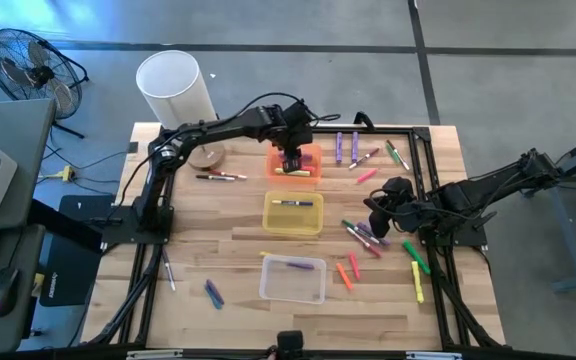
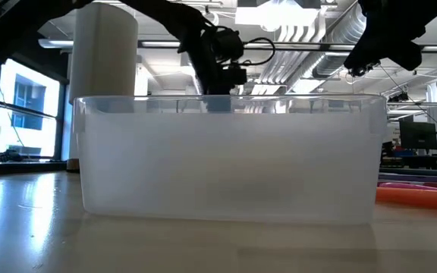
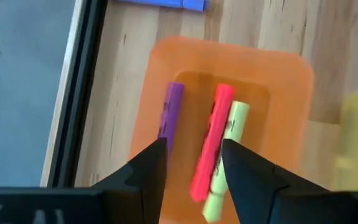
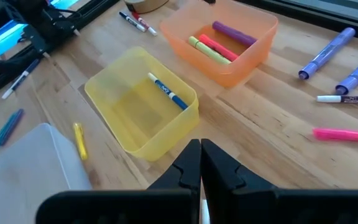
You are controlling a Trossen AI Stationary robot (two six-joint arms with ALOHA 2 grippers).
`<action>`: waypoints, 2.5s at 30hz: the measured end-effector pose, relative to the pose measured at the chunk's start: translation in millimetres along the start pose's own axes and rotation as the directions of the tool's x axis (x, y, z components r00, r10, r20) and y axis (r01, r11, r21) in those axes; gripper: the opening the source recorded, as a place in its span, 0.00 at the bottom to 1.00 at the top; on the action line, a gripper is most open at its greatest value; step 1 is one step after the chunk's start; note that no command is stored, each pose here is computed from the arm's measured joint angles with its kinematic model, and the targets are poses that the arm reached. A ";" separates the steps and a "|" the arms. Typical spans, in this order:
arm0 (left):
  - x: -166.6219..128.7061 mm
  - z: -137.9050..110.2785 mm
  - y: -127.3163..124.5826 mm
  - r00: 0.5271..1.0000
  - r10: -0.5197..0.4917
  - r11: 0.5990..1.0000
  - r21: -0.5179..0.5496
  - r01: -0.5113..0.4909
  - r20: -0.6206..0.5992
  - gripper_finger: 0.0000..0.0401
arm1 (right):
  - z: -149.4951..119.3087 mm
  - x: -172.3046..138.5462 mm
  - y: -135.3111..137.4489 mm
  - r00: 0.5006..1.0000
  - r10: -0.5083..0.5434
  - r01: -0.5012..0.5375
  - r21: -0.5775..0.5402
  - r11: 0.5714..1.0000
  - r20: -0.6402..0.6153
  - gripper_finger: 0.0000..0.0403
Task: Pick & Place Markers
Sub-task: Put the bottom light purple highlighter pen into the orange bin
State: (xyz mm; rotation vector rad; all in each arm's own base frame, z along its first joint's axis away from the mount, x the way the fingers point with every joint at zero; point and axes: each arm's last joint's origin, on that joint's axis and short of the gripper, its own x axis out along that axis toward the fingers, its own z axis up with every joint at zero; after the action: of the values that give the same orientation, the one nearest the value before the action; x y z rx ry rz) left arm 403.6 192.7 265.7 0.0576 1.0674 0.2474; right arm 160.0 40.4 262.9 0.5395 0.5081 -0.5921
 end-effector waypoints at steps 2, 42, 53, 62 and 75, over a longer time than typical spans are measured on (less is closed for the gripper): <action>-13.0 4.5 1.1 1.000 -0.009 0.999 -0.044 0.009 -0.014 0.38 | 0.0 0.0 0.0 1.000 0.001 -0.001 -0.017 1.000 -0.002 0.00; -111.1 -72.4 -220.1 0.967 -0.232 0.954 -0.171 0.248 0.109 0.00 | -47.2 41.2 9.2 0.838 -0.143 0.006 -0.253 0.967 -0.527 0.00; -144.9 -158.5 -187.8 0.963 -0.200 0.913 -0.323 0.250 0.181 0.00 | -63.7 79.1 1.3 0.685 -0.308 0.169 -0.268 0.948 -0.660 0.06; -148.9 -176.2 -182.4 0.959 -0.201 0.914 -0.315 0.258 0.200 0.00 | -66.4 102.9 -9.9 0.617 -0.392 0.179 -0.364 0.914 -0.682 0.18; -148.0 -179.2 -182.0 0.966 -0.198 0.937 -0.256 0.237 0.169 0.00 | -59.6 121.0 -25.0 0.603 -0.484 0.235 -0.439 0.867 -0.634 0.10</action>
State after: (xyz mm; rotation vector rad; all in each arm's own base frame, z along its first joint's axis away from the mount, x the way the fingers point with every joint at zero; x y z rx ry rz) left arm 211.0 -30.8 275.9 -0.2892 0.8822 0.1852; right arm 213.9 12.7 139.9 0.3426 1.5004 -0.6566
